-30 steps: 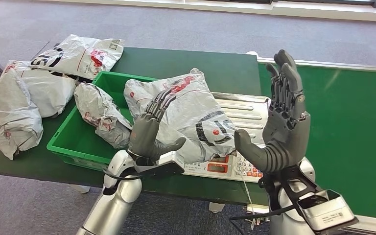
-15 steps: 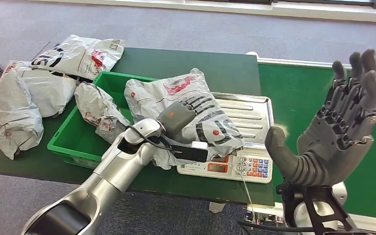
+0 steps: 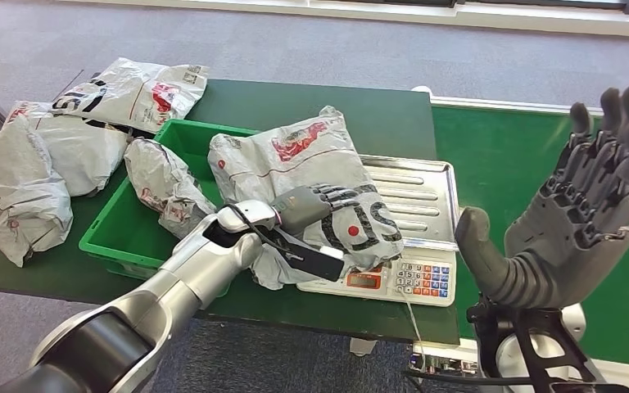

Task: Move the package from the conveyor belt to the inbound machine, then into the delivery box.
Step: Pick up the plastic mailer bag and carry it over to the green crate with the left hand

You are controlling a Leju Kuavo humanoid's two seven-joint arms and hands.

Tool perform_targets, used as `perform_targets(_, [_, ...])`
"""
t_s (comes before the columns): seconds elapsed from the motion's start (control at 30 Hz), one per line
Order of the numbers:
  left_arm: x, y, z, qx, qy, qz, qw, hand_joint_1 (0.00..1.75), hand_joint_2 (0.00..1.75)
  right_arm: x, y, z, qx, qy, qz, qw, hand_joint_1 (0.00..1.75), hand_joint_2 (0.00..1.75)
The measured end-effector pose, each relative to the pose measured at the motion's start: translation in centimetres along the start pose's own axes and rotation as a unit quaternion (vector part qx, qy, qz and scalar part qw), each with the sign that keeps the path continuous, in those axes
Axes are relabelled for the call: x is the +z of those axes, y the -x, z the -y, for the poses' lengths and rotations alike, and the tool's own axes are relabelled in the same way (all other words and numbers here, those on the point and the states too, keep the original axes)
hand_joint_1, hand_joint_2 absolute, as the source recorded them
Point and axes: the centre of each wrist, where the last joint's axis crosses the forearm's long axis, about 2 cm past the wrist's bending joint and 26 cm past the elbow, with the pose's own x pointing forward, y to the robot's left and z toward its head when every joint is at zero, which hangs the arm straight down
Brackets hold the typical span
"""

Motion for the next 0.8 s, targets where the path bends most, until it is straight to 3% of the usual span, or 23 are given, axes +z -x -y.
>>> perform_targets(0.03, [0.0, 0.1, 0.1, 0.003, 0.006, 0.000, 1.000, 0.07, 1.75, 0.0, 0.0, 0.0, 0.000, 0.001, -0.001, 1.000, 0.00, 1.75])
perform_targets(0.13, [0.2, 0.5, 0.2, 0.018, 0.030, 0.007, 0.999, 0.88, 1.75, 0.0, 0.2, 0.1, -0.001, 0.003, -0.002, 1.000, 0.00, 1.75])
perform_targets(0.17, [0.3, 0.6, 0.2, 0.023, 0.037, 0.011, 0.999, 1.25, 1.75, 0.0, 0.2, 0.1, -0.002, 0.003, -0.002, 1.000, 0.00, 1.75])
perform_targets(0.27, [0.6, 1.0, 0.4, 0.031, 0.050, 0.016, 0.998, 1.75, 1.75, 0.0, 0.4, 0.1, -0.003, 0.002, -0.004, 1.000, 0.00, 1.75])
perform_targets(0.8, [1.4, 1.9, 0.5, 0.039, 0.042, 0.008, 0.998, 1.75, 1.75, 0.3, 0.8, 0.1, -0.008, -0.001, -0.011, 1.000, 0.00, 1.75])
